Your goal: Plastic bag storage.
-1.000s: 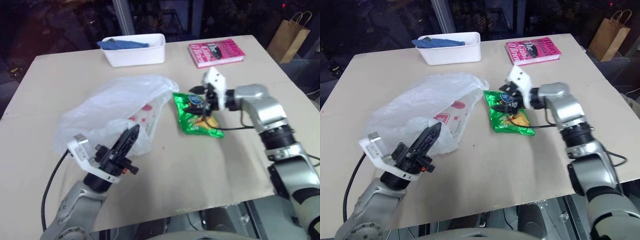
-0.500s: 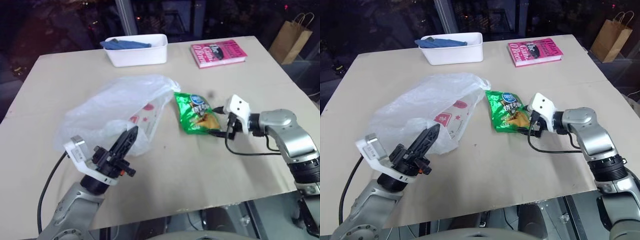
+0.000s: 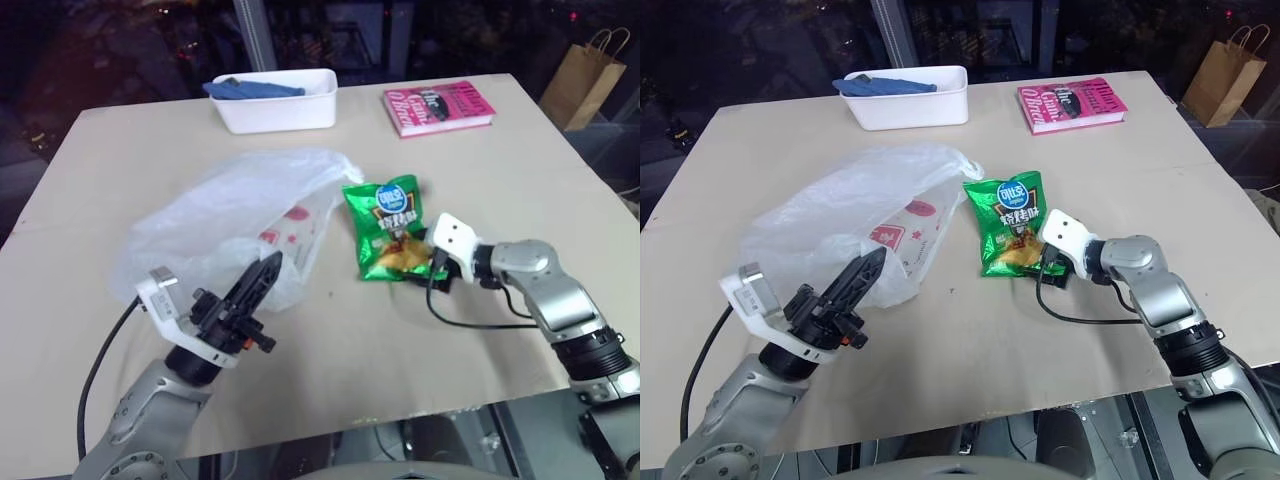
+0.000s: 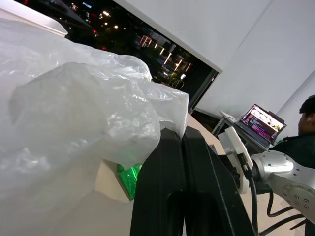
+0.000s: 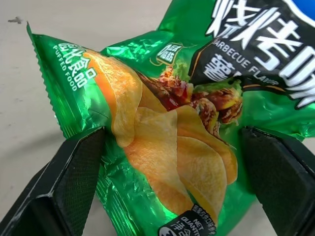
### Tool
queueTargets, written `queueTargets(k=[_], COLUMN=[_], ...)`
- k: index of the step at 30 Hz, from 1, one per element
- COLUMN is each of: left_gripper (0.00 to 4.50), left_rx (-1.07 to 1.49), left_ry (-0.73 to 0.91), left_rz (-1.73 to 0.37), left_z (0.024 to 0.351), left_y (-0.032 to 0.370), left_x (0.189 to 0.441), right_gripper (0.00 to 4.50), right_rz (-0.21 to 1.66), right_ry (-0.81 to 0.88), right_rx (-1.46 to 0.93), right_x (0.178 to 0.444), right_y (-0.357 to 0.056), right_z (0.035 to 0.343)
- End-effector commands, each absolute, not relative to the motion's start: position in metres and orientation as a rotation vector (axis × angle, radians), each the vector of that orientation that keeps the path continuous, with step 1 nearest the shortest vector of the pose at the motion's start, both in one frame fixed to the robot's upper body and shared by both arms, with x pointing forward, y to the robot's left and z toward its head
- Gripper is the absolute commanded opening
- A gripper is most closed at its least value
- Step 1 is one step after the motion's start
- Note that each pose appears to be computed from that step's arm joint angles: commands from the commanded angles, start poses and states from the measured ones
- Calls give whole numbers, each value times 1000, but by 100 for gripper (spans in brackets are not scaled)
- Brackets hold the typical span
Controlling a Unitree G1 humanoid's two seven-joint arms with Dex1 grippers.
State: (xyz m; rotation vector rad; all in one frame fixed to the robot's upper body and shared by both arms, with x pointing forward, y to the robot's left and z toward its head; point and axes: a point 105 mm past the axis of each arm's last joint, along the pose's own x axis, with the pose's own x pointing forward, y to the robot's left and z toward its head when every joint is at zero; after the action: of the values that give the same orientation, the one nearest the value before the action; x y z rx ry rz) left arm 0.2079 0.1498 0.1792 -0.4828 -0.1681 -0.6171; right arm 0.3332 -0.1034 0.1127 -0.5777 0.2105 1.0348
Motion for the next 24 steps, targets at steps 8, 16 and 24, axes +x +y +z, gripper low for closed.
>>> queueTargets(k=[8, 16, 24], left_gripper=[0, 0, 0], left_rx=[-471, -471, -475], left_ry=[-180, -183, -186], left_rz=[-621, -622, -646], left_z=[180, 180, 183], left_y=[146, 144, 142], left_x=[207, 208, 205], right_gripper=[94, 5, 5], right_rz=[987, 991, 1319], right_ry=[198, 144, 126], right_rx=[-676, -646, -444], right_x=[342, 344, 303], right_y=[-107, -107, -92], right_z=[104, 116, 180])
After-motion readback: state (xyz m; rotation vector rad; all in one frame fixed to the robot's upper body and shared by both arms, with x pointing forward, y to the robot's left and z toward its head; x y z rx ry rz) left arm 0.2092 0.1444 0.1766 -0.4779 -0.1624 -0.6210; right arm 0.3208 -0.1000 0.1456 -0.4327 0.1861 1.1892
